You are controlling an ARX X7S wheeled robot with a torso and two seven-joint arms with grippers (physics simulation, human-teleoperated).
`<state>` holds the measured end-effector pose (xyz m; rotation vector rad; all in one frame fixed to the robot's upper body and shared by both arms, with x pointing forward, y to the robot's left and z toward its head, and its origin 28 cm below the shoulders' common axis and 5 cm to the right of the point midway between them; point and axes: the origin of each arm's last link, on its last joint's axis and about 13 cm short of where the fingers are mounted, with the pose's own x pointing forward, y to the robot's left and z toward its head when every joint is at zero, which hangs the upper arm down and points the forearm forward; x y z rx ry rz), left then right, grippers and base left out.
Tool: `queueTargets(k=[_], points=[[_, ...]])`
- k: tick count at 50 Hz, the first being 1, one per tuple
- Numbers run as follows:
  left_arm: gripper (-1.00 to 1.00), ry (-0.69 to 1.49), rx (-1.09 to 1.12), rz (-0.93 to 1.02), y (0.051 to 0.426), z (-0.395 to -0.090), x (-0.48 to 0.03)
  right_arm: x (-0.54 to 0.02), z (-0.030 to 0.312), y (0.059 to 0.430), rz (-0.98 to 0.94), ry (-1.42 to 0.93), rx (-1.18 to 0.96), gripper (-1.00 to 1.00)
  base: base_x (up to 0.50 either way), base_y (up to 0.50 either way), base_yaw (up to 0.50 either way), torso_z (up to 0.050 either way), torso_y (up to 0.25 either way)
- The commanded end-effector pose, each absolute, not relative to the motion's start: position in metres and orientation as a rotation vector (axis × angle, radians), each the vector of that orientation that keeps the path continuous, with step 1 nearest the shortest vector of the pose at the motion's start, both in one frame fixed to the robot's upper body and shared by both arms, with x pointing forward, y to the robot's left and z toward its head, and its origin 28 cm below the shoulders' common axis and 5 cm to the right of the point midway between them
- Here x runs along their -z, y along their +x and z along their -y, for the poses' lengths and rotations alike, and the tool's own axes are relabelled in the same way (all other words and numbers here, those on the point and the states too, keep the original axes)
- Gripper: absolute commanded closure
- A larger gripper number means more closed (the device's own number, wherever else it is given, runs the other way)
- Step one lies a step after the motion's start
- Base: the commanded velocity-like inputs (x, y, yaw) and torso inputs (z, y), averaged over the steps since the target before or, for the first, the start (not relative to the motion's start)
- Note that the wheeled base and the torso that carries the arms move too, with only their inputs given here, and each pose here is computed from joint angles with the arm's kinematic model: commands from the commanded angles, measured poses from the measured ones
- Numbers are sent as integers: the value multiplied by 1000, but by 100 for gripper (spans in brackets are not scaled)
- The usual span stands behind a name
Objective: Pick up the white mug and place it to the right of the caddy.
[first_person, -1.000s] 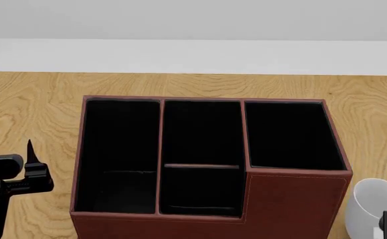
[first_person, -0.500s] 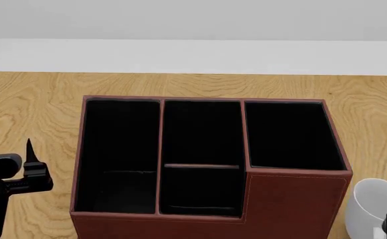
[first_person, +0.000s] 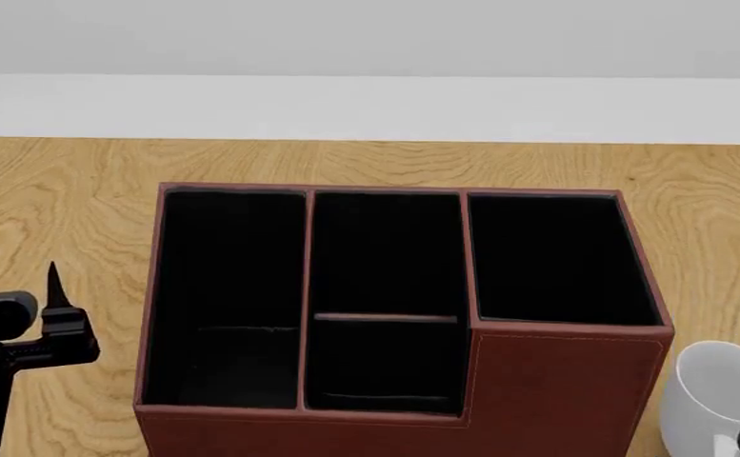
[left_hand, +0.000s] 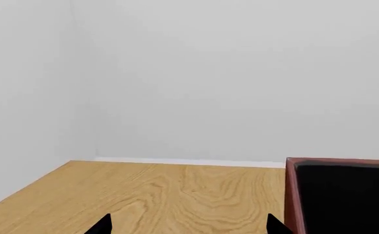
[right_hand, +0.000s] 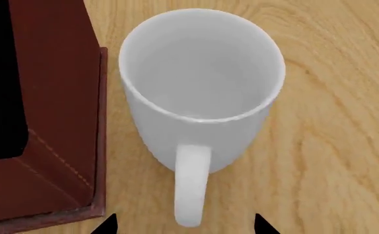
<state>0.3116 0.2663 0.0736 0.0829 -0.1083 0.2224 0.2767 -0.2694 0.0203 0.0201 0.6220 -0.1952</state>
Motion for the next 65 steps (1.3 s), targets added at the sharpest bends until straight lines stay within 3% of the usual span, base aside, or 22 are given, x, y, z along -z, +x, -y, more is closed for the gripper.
queueTargets(k=[1,65], points=[[-100,80,-224,111,311,-267,-74,-28,269,263,-591,35,190,-100,0,0,0,0,0],[-100,77,-216,112,308,-264,-77,-71,244,234,-407,78,101,-100,0,0,0,0,0]])
